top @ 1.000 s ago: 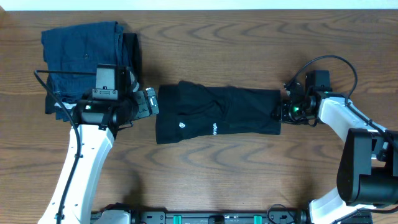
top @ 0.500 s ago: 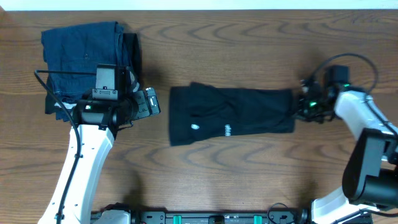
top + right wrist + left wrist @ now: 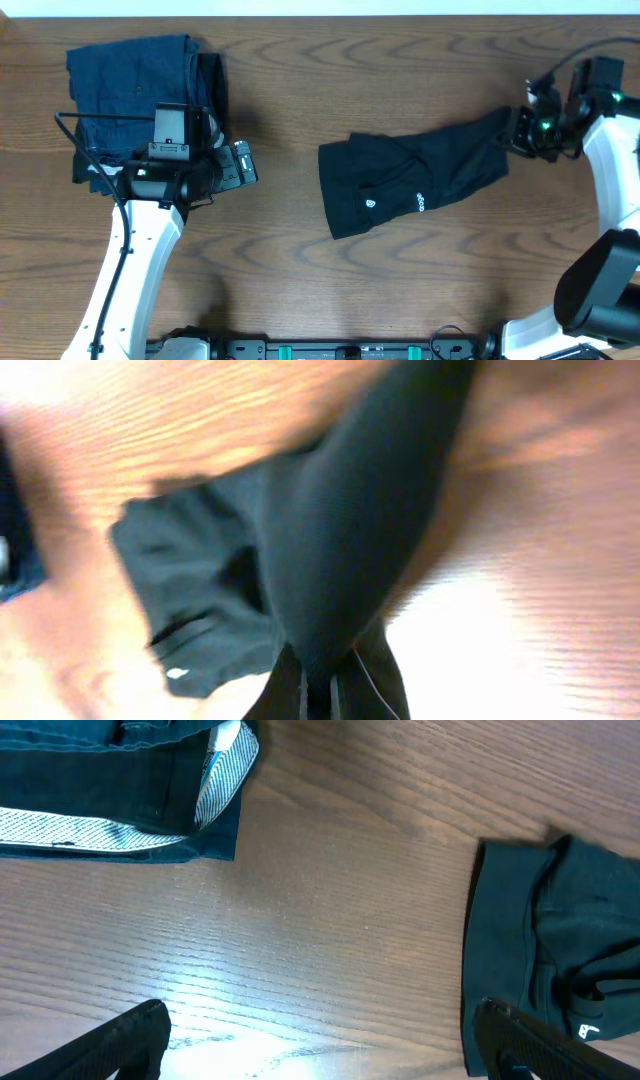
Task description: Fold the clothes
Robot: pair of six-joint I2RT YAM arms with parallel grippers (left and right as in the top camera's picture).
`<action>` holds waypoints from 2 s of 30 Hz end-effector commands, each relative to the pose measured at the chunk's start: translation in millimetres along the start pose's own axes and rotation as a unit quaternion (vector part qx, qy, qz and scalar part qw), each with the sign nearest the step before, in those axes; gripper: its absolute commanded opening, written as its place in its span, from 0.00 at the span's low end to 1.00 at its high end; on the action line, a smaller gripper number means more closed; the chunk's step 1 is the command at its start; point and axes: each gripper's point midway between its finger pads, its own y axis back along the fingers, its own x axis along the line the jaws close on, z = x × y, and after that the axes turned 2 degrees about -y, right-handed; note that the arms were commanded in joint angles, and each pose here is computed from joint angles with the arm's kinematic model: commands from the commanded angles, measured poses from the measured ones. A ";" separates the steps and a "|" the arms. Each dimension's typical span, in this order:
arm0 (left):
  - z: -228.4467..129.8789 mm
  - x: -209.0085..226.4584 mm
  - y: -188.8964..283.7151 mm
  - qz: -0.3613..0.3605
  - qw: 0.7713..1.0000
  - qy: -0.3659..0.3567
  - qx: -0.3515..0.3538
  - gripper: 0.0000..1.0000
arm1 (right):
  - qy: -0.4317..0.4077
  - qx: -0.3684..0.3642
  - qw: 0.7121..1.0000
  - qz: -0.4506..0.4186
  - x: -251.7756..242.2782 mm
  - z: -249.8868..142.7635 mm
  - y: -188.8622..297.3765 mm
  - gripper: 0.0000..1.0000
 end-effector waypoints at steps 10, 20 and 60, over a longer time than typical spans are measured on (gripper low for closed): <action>3.0 -0.7 1.6 -0.002 1.000 -0.002 -0.003 0.98 | 0.193 0.054 0.978 0.056 136.0 -50.3 -10.6 0.01; 3.0 -0.7 1.6 -0.002 1.000 -0.002 -0.003 0.98 | 0.316 0.114 0.942 0.001 164.3 -113.5 -38.3 0.01; 3.0 -0.7 1.6 -0.002 1.000 -0.002 -0.003 0.98 | 0.354 0.087 0.903 0.228 223.8 -164.0 -99.3 0.86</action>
